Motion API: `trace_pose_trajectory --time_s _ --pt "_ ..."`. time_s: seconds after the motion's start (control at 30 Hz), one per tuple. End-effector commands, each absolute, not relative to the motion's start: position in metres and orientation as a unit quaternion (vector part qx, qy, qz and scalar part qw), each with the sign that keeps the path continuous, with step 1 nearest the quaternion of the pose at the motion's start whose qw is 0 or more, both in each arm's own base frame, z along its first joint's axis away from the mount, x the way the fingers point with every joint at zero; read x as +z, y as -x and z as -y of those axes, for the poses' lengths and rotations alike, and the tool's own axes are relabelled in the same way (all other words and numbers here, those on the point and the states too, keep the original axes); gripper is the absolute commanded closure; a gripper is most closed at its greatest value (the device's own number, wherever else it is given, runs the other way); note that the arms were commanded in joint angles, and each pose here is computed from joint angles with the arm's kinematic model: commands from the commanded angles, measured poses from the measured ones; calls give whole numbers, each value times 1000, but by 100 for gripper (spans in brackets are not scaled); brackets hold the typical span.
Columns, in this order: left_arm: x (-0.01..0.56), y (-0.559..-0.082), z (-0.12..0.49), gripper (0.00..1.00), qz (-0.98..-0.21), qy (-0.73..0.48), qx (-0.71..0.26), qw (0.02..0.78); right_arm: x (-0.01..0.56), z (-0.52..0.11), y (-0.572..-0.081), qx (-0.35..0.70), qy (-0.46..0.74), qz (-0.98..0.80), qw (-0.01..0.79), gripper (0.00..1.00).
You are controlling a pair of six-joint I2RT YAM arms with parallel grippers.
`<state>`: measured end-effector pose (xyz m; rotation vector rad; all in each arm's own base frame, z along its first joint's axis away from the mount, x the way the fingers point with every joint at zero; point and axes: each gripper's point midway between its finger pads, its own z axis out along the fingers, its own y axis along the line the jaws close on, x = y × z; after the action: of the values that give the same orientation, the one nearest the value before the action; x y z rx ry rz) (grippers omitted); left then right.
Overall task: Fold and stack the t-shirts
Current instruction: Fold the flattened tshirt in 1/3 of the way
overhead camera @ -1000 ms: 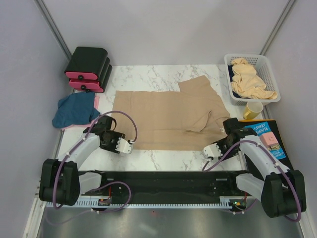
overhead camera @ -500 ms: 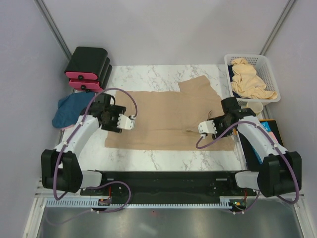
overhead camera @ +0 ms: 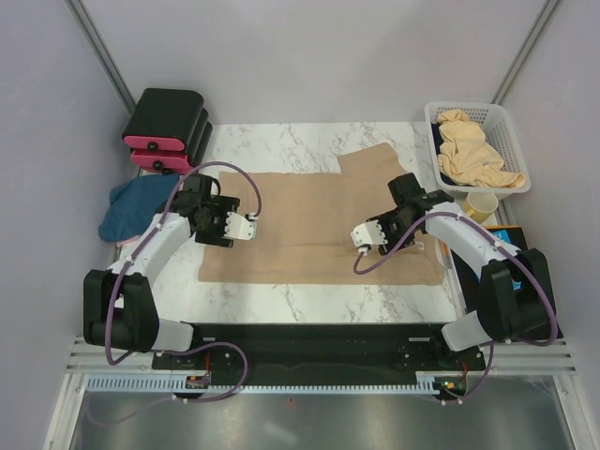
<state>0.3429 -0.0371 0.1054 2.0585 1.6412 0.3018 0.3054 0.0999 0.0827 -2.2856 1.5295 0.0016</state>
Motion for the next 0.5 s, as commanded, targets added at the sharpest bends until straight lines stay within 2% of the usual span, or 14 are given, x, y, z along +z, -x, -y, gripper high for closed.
trace_pose_trajectory --time_s 0.0,0.47 --pt "96 -346 39 16 -592 -763 104 239 88 -122 -313 11 828 -519 214 41" --pt "66 -327 37 19 -566 -799 70 191 89 -144 -298 36 848 -486 208 41"
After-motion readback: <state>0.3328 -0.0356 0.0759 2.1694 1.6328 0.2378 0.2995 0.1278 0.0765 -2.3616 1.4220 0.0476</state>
